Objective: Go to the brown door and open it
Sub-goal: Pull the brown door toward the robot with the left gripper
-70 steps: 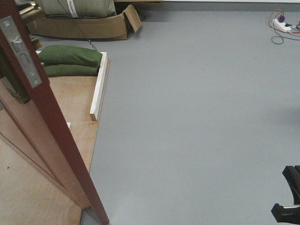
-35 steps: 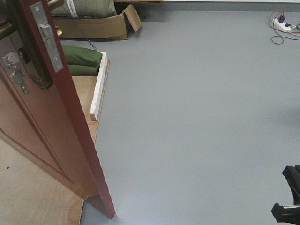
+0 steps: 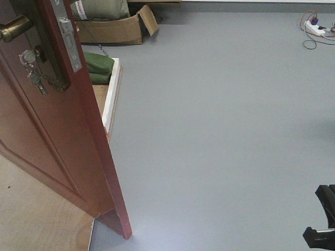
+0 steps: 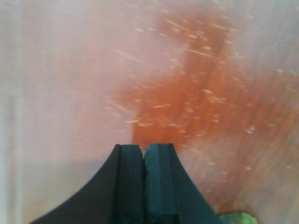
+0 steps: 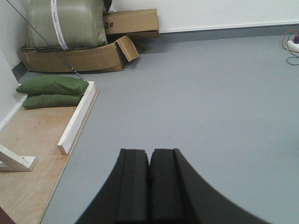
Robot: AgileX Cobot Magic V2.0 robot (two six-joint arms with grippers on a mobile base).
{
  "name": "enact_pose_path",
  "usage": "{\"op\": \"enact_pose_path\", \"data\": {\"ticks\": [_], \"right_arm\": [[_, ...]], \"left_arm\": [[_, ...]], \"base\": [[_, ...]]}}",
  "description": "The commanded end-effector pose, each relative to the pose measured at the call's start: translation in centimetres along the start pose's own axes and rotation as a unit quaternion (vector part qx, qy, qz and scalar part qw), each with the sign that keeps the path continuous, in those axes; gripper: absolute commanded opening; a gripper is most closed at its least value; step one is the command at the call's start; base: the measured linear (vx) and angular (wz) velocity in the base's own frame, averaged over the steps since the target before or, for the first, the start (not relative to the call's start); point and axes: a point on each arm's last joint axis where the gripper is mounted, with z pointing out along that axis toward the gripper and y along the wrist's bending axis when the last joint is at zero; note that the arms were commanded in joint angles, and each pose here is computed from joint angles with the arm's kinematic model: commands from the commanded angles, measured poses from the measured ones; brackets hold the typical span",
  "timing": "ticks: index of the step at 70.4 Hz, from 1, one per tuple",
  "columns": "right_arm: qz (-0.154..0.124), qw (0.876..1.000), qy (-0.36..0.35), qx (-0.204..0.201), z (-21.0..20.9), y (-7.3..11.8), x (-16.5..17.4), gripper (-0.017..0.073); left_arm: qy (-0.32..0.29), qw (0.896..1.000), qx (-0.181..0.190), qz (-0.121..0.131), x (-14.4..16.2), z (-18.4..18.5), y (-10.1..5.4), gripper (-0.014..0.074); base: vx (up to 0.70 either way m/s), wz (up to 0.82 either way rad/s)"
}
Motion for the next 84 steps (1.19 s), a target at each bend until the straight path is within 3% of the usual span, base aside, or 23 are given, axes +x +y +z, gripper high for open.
{"op": "enact_pose_path", "data": {"ticks": [1, 16, 84], "right_arm": [[-0.008, 0.999, -0.047, 0.002, -0.11, -0.03, -0.73, 0.0], [-0.008, 0.999, -0.047, 0.002, -0.11, -0.03, -0.73, 0.0], [-0.008, 0.999, -0.047, 0.002, -0.11, -0.03, -0.73, 0.0]], "left_arm": [[-0.034, 0.999, -0.002, -0.01, -1.54, -0.74, -0.49, 0.0017], [-0.023, 1.0, 0.019, -0.009, -1.36, -0.71, -0.86, 0.0017], [-0.023, 1.0, 0.019, -0.009, -1.36, -0.71, -0.86, 0.0017]], "base": [[0.0, 0.0], [0.0, 0.0], [0.0, 0.0]]}}
